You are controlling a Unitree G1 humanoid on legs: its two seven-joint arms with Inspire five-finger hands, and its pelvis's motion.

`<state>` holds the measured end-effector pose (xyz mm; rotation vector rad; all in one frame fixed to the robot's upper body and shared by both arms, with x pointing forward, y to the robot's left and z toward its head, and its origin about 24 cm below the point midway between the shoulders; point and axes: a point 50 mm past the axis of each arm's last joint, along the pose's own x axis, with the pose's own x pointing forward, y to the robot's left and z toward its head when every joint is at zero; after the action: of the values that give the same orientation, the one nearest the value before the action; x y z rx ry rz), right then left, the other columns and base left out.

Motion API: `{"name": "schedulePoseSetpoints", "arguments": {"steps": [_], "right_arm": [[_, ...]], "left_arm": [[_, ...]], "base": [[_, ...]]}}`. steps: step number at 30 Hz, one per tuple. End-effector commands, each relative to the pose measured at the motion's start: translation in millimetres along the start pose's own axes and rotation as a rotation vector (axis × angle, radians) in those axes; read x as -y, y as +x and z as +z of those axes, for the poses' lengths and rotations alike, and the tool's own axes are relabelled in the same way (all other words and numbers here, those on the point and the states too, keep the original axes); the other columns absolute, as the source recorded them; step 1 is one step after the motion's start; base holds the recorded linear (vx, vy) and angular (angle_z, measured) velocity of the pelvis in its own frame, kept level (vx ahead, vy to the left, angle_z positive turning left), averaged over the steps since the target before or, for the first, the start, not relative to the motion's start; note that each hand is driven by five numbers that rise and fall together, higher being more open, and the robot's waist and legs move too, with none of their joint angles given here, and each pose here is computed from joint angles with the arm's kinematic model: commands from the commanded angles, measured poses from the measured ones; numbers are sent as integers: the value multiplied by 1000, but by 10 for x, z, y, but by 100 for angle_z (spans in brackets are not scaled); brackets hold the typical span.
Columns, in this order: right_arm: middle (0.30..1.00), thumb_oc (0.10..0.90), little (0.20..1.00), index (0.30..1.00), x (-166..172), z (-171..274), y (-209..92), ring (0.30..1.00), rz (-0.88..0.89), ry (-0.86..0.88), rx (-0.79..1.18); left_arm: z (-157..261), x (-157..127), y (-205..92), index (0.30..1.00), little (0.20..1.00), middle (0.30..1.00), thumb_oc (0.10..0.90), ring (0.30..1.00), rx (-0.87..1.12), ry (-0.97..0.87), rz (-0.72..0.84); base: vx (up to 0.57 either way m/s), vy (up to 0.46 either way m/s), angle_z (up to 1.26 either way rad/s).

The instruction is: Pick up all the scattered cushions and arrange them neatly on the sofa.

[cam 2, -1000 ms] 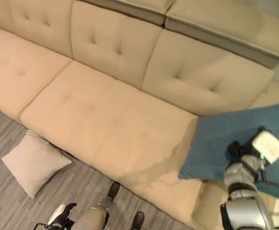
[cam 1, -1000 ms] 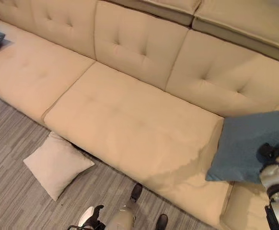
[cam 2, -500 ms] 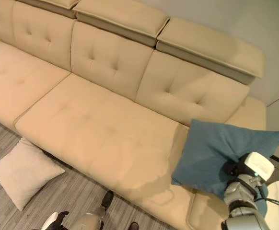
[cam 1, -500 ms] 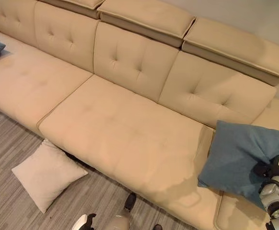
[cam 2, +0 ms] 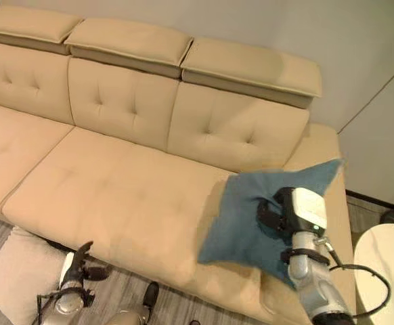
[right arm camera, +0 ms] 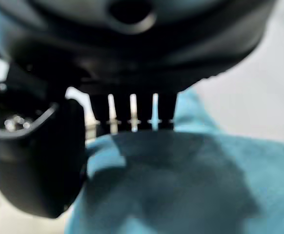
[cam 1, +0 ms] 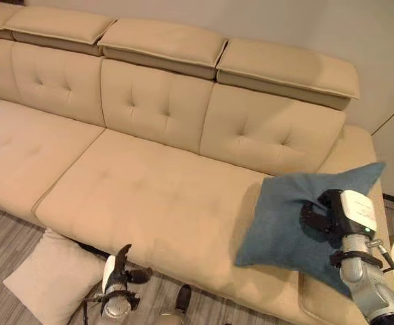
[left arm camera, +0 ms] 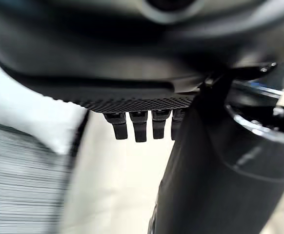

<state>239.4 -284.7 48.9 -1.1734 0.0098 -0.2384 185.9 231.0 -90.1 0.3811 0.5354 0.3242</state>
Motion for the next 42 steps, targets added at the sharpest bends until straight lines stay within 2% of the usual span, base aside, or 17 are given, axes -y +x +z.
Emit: {"name": "schedulePoseSetpoints", "arguments": {"steps": [1, 5, 9, 13, 20, 24, 25, 29, 30, 31, 33, 36, 38, 39, 42], "right_arm": [[300, 400, 300, 300, 834, 907, 317, 300, -367, 208, 472], [300, 400, 300, 300, 837, 1206, 283, 300, -329, 265, 612], [300, 400, 300, 300, 541, 1218, 234, 300, -158, 382, 586], [300, 400, 300, 300, 312, 1227, 117, 300, -33, 427, 575], [300, 400, 300, 300, -19, 1038, 48, 300, 87, 400, 460], [300, 400, 300, 300, -138, 894, 8, 300, 128, 382, 387], [300, 400, 300, 300, -174, 813, -19, 300, 139, 375, 352], [300, 400, 300, 300, -225, 724, -80, 300, 154, 377, 309], [396, 464, 396, 396, -214, 647, -100, 396, 130, 349, 284], [900, 800, 900, 900, -202, 613, -103, 900, 116, 327, 276], [900, 800, 900, 900, -187, 518, -100, 900, 92, 288, 242], [900, 800, 900, 900, -204, 399, -85, 900, 83, 291, 178], [900, 800, 900, 900, -188, 236, 0, 900, 86, 229, 120], [900, 800, 900, 900, -188, 237, 3, 900, 85, 229, 120], [900, 800, 900, 900, -137, 259, 200, 900, 79, 238, 110]], "left_arm": [[295, -202, 147, 900, 900, 900, 800, 900, 129, -103, 108], [384, -130, 104, 900, 900, 900, 800, 900, 141, -354, 45], [410, -12, 2, 900, 900, 900, 800, 900, 131, -567, -83], [455, 99, -52, 900, 900, 900, 800, 900, 130, -642, -171], [640, 139, -95, 900, 900, 900, 800, 900, 203, -657, -240], [668, -26, -149, 900, 900, 900, 800, 900, 260, -631, -243], [619, -155, -146, 900, 900, 900, 800, 900, 269, -582, -203], [483, -265, -84, 900, 900, 900, 800, 900, 237, -431, -111], [412, -354, -26, 900, 900, 900, 800, 900, 224, -291, -29], [393, -377, -5, 900, 900, 900, 800, 900, 217, -266, -7], [339, -432, 38, 900, 900, 900, 800, 900, 192, -212, 42], [268, -438, 57, 900, 900, 900, 800, 900, 142, -283, 68], [189, -345, 34, 900, 900, 900, 800, 900, 93, -340, 32], [190, -344, 35, 900, 900, 900, 800, 900, 94, -340, 32], [139, -110, -12, 900, 900, 900, 800, 900, 43, -389, -56]], "base": [[0, 0, 0], [0, 0, 0], [0, 0, 0], [-1, 5, 2], [0, 0, 0], [14, 1, -4], [19, 13, -4], [14, 7, -1], [0, 0, 0], [39, 20, -2], [20, 20, -6], [5, 13, -4], [14, 26, -10], [20, 25, -5], [11, 10, 0]]}}
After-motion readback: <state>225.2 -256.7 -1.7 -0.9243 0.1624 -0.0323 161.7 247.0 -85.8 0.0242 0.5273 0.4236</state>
